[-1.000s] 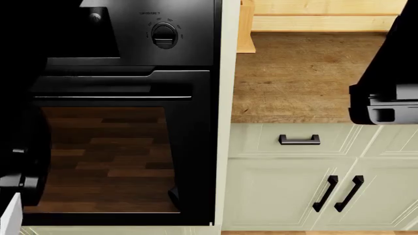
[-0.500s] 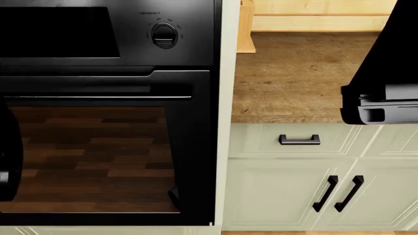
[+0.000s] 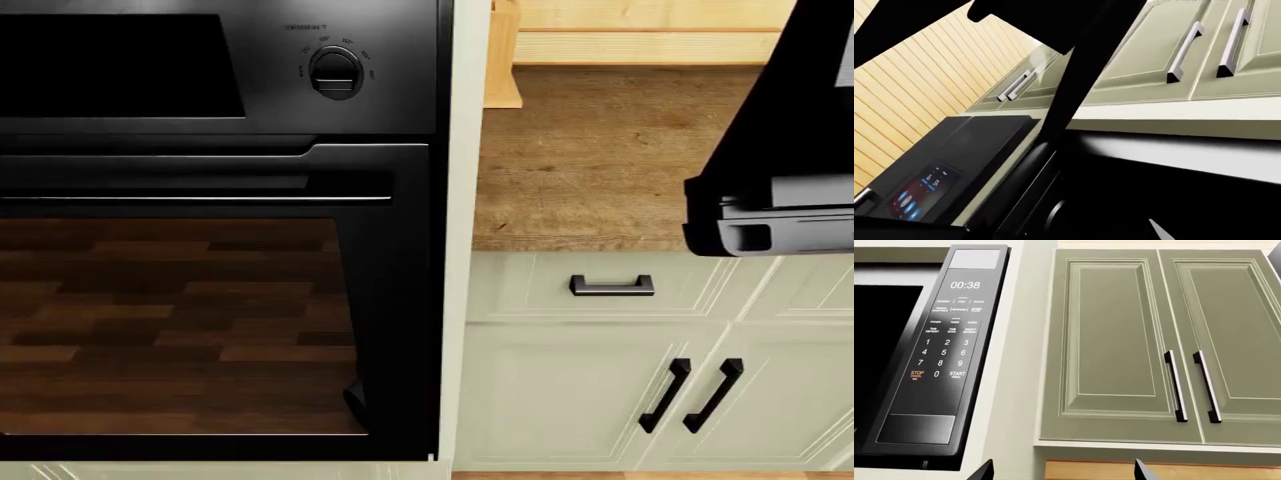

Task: Open the microwave door

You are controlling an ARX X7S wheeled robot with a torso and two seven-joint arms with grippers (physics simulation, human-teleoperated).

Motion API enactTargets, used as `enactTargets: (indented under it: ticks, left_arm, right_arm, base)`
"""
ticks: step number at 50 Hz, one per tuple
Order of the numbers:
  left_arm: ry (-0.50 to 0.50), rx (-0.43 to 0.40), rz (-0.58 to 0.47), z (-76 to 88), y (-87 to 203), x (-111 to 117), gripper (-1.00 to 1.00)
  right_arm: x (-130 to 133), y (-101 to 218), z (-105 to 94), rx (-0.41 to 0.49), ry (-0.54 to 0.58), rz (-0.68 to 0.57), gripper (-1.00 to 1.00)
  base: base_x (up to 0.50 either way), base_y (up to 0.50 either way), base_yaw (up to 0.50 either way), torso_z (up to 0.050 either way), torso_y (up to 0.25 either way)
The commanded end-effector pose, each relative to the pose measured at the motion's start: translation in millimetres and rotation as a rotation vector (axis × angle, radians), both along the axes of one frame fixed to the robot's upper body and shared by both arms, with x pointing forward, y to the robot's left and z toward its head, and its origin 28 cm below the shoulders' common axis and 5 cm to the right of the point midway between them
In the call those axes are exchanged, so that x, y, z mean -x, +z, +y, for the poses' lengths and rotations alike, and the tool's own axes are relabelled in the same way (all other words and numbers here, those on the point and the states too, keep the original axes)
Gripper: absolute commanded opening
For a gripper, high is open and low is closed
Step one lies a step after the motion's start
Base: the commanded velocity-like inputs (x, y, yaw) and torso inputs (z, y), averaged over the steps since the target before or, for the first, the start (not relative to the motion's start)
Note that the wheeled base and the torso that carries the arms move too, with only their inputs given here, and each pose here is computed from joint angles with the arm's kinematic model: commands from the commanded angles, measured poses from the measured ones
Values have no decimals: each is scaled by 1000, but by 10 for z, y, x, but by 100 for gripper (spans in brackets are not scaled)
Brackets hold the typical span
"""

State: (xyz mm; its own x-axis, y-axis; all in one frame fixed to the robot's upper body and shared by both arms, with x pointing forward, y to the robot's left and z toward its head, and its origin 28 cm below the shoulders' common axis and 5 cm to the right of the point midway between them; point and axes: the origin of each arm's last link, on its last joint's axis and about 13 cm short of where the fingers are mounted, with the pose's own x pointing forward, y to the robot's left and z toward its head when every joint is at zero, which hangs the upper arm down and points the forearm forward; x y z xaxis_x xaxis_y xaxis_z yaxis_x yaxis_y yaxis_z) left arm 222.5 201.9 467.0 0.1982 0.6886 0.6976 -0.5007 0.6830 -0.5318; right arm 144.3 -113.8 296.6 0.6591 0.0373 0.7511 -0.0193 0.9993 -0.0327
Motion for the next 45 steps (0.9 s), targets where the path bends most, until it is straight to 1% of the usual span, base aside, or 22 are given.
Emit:
enactTargets:
  ticks: [1,11,27,36,45]
  left_arm:
    - [80,-8,15,191,6,17,100]
    - [171,-3,36,434,10,34,100]
    - [283,20,33,695,41,143,100]
    - [331,46,59,839,16,156,100]
    - [405,67,88,1048,-25,203,100]
  right_arm:
    - [-10,-3,4,-3,6,-1,100]
    - [-21,7,20,1,14,-1,100]
    - [-30,13,45,5,22,-2,100]
    - [-33,11,50,4,26,-1,100]
    - [-42,15,62,7,31,-2,100]
  base:
    - [0,0,0,0,0]
    - [0,0,0,0,0]
    - [0,0,0,0,0]
    - [0,0,0,0,0]
    - [0,0,0,0,0]
